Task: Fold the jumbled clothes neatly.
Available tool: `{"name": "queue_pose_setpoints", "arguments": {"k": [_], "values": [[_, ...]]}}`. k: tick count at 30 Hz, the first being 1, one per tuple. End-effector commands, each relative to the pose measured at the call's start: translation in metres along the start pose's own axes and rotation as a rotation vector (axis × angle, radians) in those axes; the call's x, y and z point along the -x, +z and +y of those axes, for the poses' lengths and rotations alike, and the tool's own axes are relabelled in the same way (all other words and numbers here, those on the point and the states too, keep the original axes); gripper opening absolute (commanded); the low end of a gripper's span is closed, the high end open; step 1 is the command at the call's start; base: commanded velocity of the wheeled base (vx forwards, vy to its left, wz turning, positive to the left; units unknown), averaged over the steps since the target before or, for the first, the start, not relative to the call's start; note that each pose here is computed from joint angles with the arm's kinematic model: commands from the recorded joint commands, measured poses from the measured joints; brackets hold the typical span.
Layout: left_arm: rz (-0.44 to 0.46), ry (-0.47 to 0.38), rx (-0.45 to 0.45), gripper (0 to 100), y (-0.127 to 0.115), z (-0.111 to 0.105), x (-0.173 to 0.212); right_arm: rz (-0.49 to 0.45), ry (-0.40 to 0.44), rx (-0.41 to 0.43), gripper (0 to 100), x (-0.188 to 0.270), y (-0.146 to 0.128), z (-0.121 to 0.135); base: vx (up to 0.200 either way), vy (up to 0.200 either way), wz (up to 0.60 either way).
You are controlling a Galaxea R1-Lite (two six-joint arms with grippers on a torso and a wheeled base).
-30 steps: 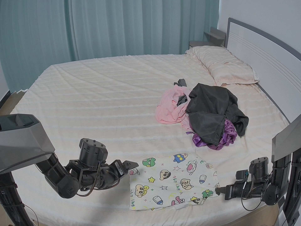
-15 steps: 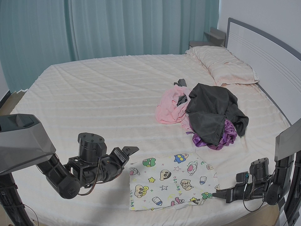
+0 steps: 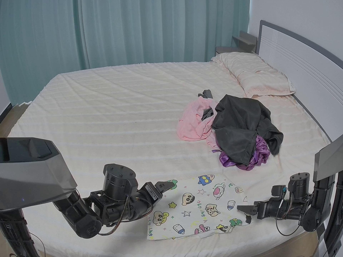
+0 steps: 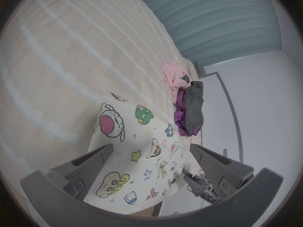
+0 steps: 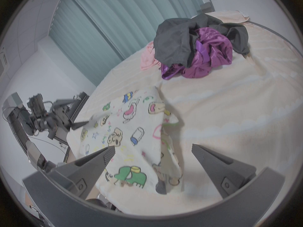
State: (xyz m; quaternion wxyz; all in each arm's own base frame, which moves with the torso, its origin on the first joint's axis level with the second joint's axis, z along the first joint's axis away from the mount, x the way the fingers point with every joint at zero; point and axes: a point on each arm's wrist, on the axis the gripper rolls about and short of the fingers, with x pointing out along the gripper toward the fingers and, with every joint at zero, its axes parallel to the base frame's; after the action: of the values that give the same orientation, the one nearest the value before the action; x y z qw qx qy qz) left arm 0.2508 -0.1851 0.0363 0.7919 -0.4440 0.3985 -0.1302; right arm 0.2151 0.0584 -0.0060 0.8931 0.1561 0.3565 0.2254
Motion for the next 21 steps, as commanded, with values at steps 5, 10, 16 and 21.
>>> {"name": "queue_pose_setpoints", "arguments": {"k": [5,10,16,21], "values": [[0.062,0.107,-0.130,100,-0.018,0.026,-0.014,-0.037,0.008,-0.003,100,-0.002,0.006,0.001,0.000,0.000,0.00],[0.077,0.117,-0.143,100,-0.023,0.028,-0.016,-0.054,0.012,-0.013,100,-0.004,0.009,0.001,0.000,0.000,0.00],[0.051,0.099,-0.143,100,-0.018,0.024,-0.013,-0.147,0.062,-0.104,100,-0.010,0.030,0.008,0.000,0.000,0.00],[-0.001,0.033,-0.099,100,-0.003,0.008,0.010,-0.191,0.104,-0.173,100,-0.032,0.050,0.011,0.000,0.000,0.00]]}}
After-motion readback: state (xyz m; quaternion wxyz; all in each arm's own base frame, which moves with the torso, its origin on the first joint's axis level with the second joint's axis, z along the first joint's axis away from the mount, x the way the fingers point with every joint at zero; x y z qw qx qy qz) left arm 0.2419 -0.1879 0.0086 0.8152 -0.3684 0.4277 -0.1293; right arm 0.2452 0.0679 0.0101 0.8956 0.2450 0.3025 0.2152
